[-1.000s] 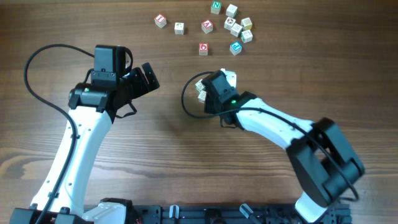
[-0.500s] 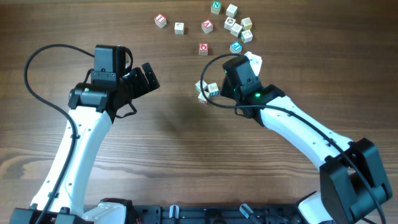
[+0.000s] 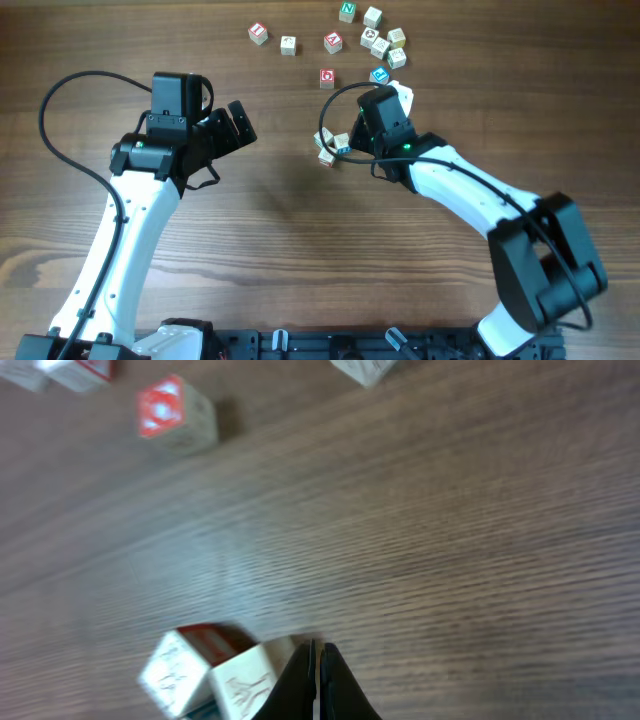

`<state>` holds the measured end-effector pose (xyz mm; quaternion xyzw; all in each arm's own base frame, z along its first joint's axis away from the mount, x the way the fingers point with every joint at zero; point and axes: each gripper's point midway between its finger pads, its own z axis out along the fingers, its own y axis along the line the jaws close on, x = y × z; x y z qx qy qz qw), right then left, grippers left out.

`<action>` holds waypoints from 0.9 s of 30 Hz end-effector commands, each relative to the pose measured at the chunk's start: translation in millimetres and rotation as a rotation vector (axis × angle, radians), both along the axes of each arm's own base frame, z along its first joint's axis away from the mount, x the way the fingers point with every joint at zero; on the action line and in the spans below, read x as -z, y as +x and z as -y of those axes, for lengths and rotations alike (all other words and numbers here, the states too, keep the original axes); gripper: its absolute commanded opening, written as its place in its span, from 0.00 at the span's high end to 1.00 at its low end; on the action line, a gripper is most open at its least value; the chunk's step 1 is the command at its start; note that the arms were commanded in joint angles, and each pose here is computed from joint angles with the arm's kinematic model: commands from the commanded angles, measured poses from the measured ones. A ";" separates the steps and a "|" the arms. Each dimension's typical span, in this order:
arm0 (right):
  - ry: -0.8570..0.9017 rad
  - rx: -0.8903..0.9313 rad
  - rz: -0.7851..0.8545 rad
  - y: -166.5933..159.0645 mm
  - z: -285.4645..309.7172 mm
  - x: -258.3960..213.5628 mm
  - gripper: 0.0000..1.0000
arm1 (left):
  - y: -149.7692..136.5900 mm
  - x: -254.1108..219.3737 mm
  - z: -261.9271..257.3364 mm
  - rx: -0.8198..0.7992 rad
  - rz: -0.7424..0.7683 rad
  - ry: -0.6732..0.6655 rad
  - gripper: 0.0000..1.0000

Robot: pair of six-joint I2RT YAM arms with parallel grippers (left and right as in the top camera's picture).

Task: Form a circle

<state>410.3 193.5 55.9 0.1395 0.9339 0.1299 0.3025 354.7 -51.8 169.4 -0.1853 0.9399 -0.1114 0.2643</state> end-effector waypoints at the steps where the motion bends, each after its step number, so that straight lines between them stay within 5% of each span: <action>1: 0.014 0.004 -0.058 -0.1 -2.4 26.9 0.96 | 2.2 -0.9 -0.3 -0.006 0.002 -0.010 0.00; 27: 0.098 -0.078 -0.158 -17.0 -17.6 37.6 0.95 | 2.2 -0.9 -0.3 -0.006 0.002 -0.010 0.00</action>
